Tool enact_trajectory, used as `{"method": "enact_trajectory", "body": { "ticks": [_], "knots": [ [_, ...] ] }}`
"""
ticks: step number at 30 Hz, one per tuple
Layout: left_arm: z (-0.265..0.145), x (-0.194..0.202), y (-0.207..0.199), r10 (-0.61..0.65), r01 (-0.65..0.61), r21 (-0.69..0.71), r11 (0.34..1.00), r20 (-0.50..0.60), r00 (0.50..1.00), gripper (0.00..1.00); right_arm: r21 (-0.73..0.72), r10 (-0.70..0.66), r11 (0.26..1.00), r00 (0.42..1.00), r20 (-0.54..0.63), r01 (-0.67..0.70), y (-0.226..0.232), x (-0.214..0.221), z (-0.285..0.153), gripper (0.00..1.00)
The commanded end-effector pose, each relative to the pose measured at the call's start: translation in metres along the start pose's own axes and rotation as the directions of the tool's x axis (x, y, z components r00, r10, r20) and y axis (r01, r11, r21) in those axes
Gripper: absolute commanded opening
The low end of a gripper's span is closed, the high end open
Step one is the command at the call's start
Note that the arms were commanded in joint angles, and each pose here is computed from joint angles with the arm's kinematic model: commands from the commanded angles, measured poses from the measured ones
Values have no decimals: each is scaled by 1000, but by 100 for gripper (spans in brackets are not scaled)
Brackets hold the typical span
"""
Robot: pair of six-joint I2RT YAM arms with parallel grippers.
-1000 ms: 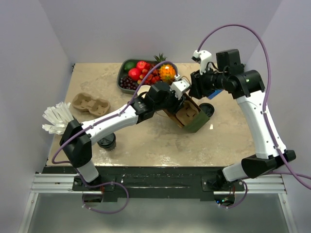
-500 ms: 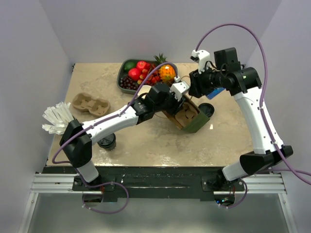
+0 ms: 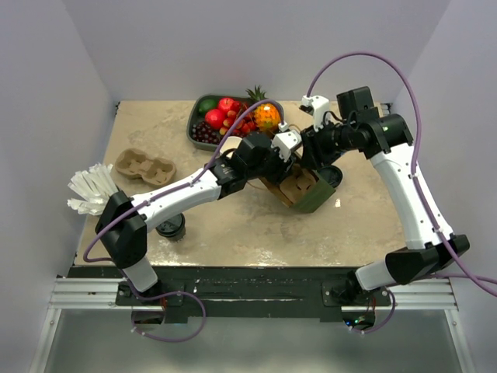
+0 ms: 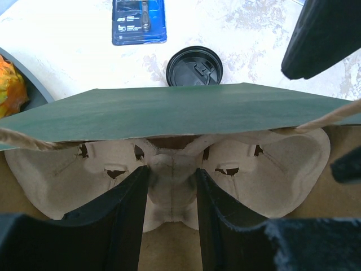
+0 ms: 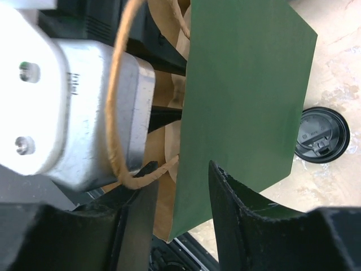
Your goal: Pack the takeout coffee
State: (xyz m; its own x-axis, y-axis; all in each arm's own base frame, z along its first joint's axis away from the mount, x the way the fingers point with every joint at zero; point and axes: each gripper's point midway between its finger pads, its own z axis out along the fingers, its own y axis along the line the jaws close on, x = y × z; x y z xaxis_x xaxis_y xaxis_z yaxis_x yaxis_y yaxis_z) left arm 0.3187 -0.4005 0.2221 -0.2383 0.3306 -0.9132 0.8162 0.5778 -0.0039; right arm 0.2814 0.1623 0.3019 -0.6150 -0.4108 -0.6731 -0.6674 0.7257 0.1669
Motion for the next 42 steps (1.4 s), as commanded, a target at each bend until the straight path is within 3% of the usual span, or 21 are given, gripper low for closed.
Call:
{"method": "enact_trajectory", "body": {
  "ticks": [1, 5, 11, 24, 33, 42],
  "knots": [
    [-8, -29, 1, -2, 2, -7, 1000, 85, 996, 0, 43, -12, 999, 1000, 13, 11, -5, 1, -6, 43],
    [-9, -29, 1, 1, -1, -7, 1000, 85, 996, 0, 59, -5, 998, 1000, 6, 5, -9, 3, -2, 36],
    [-14, -17, 1, 7, -7, -11, 1000, 63, 998, 0, 77, -18, 997, 998, 56, 13, -10, -13, -8, 0],
    [-19, -16, 2, 115, -114, -12, 993, 150, 982, 0, -14, 3, 1000, 996, 94, -2, 7, -21, -8, 0],
    [-5, -5, 13, 189, -182, -63, 981, 132, 973, 0, -29, 1, 1000, 993, 116, 2, 11, -26, -12, 0],
    [-12, -4, -6, 221, -230, 34, 973, 169, 961, 0, -9, -14, 1000, 992, 125, 15, 8, -29, -16, 0]
  ]
}}
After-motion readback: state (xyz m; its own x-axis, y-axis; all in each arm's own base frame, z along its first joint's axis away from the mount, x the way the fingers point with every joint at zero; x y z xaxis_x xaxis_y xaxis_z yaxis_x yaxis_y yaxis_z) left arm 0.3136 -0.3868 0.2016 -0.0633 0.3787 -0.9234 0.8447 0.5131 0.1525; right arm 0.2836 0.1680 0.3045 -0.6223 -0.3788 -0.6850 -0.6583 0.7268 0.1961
